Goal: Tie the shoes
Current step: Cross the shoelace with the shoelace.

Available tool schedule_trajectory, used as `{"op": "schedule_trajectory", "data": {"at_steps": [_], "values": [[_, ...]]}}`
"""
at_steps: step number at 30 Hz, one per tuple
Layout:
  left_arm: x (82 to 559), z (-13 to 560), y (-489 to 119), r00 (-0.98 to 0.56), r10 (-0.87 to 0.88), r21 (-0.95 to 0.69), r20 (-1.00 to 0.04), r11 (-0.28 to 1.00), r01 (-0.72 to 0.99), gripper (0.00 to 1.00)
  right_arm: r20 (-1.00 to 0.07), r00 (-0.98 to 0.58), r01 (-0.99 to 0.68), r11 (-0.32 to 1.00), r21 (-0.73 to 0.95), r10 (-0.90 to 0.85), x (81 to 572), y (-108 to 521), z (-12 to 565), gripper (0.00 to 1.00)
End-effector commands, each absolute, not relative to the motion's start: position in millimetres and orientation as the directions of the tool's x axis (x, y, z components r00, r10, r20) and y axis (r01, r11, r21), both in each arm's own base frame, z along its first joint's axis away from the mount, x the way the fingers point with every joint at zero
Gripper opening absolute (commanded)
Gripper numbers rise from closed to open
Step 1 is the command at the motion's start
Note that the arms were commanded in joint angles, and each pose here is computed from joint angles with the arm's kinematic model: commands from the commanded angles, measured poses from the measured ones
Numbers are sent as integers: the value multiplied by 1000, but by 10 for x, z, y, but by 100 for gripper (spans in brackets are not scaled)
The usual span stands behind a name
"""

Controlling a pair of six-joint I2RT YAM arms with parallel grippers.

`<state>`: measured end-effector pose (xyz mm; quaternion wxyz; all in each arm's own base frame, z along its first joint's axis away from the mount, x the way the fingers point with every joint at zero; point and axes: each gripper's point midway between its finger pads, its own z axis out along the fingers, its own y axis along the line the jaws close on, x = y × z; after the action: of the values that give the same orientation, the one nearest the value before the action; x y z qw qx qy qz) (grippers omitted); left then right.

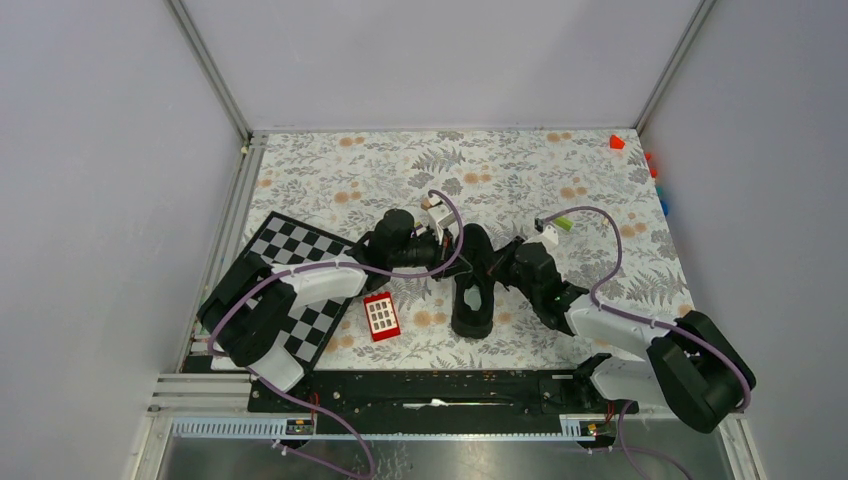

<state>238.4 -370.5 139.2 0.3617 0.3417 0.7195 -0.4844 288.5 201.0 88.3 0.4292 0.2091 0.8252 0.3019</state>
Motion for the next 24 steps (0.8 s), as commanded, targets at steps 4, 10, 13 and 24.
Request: {"op": "schedule_trajectory", "data": {"at_steps": [4, 10, 13, 24], "values": [[2267, 1522, -3704, -496, 127, -455, -859, 252, 854, 0, -520, -406, 111, 605, 788, 752, 3162, 2021, 1123, 0], [2275, 1508, -3707, -496, 124, -455, -860, 255, 853, 0, -528, -387, 137, 613, 778, 756, 3142, 1938, 1124, 19], [2279, 1517, -3715, -494, 124, -454, -861, 252, 855, 0, -537, -375, 155, 623, 767, 755, 3125, 1878, 1099, 27], [2279, 1514, -3716, -498, 124, -458, -859, 252, 853, 0, -543, -380, 166, 632, 757, 749, 3138, 1878, 1042, 37]]}}
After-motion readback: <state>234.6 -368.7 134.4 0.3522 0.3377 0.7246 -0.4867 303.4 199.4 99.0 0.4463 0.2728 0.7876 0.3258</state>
